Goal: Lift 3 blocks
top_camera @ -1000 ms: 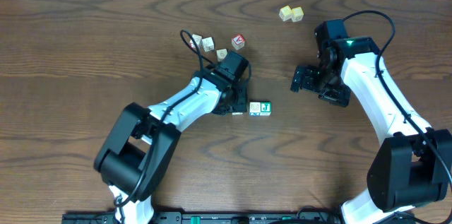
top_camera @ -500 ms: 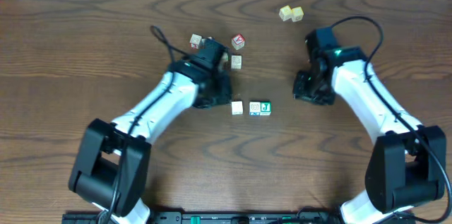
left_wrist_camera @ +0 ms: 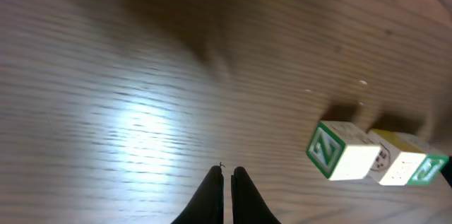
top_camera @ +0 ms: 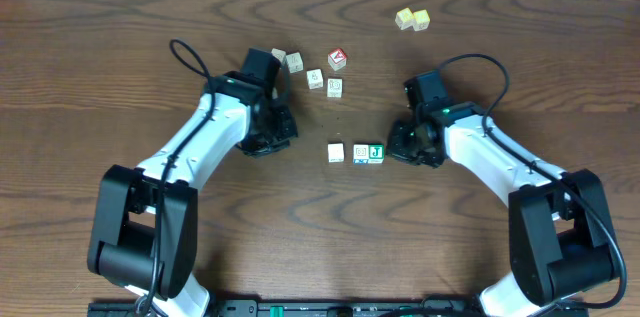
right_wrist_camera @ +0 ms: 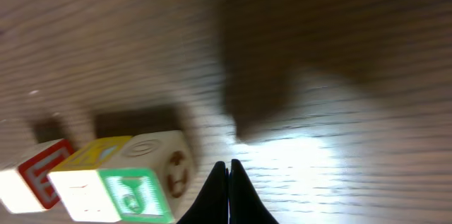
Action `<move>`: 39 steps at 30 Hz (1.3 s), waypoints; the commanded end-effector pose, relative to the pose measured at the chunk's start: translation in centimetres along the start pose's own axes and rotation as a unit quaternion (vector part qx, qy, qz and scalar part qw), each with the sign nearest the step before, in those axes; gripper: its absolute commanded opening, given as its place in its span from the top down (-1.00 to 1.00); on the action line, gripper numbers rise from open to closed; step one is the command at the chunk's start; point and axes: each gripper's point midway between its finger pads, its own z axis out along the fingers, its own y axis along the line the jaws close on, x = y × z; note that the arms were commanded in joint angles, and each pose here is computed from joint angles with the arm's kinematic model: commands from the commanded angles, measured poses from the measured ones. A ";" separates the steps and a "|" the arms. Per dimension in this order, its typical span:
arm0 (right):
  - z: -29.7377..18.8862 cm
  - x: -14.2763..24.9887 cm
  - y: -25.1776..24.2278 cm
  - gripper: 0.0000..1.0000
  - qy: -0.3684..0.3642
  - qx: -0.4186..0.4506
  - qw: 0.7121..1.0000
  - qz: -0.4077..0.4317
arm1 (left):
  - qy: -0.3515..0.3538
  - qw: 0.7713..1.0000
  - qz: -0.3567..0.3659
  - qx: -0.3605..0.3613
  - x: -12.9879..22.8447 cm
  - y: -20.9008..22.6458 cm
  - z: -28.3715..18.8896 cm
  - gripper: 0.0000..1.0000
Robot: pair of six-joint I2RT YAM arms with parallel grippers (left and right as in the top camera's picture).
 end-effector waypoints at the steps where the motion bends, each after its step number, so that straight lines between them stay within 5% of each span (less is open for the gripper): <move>1: 0.5 0.9 1.1 0.97 0.004 -0.005 1.000 -0.004 | 0.007 1.000 0.020 -0.004 0.9 -0.7 1.4 0.85; 39: 3.1 1.4 1.0 0.98 0.017 0.009 1.000 -0.004 | 0.029 0.996 0.089 -0.001 3.4 -4.4 7.3 0.85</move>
